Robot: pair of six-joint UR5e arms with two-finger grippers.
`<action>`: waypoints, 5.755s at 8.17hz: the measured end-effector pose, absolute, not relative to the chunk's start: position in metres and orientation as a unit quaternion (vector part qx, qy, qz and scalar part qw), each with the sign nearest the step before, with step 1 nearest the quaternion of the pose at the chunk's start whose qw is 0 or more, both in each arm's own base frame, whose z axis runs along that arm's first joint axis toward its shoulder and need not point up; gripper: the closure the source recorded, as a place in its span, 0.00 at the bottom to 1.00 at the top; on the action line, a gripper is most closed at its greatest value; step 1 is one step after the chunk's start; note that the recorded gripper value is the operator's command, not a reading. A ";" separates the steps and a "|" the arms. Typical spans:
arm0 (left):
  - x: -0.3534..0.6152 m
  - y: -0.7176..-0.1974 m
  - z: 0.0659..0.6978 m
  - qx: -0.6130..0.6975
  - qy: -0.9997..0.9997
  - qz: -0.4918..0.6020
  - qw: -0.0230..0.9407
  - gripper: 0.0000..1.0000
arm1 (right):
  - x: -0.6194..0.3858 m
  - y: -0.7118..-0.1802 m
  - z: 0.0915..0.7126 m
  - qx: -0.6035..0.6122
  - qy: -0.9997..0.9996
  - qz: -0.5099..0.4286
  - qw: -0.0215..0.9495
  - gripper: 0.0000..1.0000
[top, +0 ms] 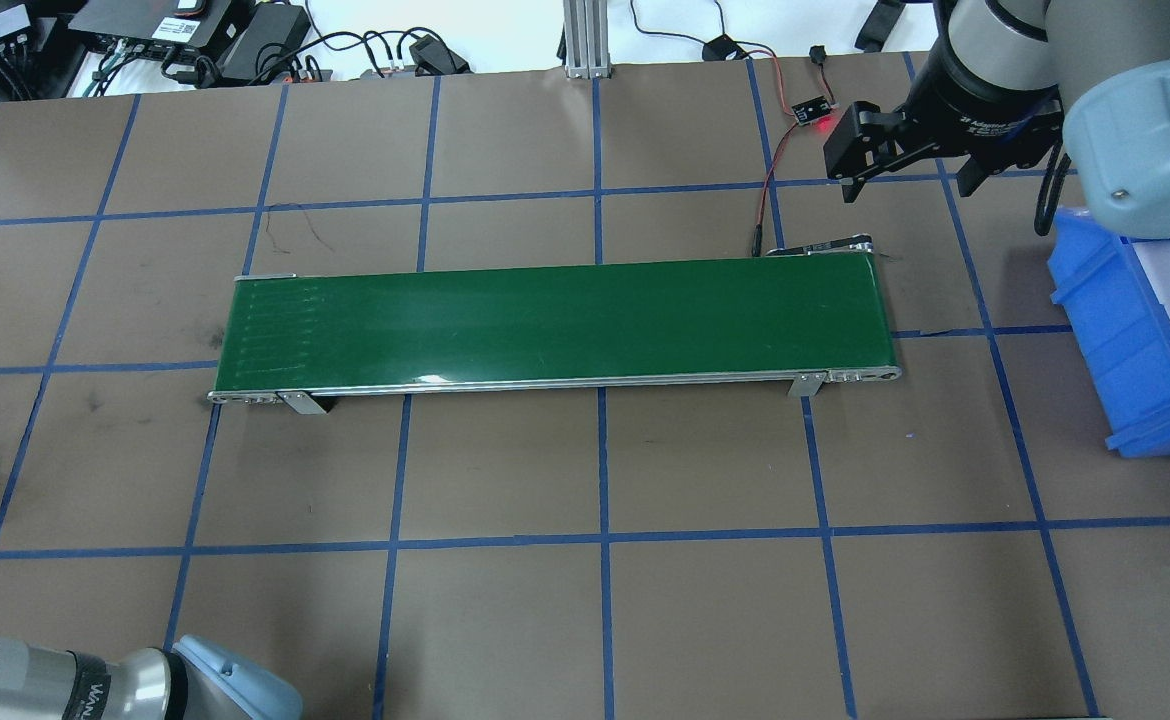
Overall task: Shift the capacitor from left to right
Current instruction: 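Lift the capacitor with the left gripper and carry it over the conveyor, then lower the capacitor onto the belt end and open the left gripper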
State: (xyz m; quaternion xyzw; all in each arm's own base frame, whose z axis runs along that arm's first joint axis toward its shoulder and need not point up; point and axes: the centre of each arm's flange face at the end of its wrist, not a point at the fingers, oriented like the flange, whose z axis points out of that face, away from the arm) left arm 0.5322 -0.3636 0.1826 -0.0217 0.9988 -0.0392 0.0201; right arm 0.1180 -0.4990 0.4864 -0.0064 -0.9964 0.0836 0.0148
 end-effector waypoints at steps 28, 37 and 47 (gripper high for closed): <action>0.159 -0.539 0.361 -0.141 0.989 0.002 0.053 1.00 | 0.117 -0.499 0.486 -0.008 -0.996 0.083 0.016 0.00; -0.016 -0.568 0.290 -0.119 0.991 0.056 0.026 1.00 | 0.117 -0.499 0.486 -0.008 -0.996 0.083 0.015 0.00; -0.051 -0.591 0.258 -0.003 0.999 0.024 0.030 0.85 | 0.117 -0.499 0.487 -0.008 -0.996 0.084 0.016 0.00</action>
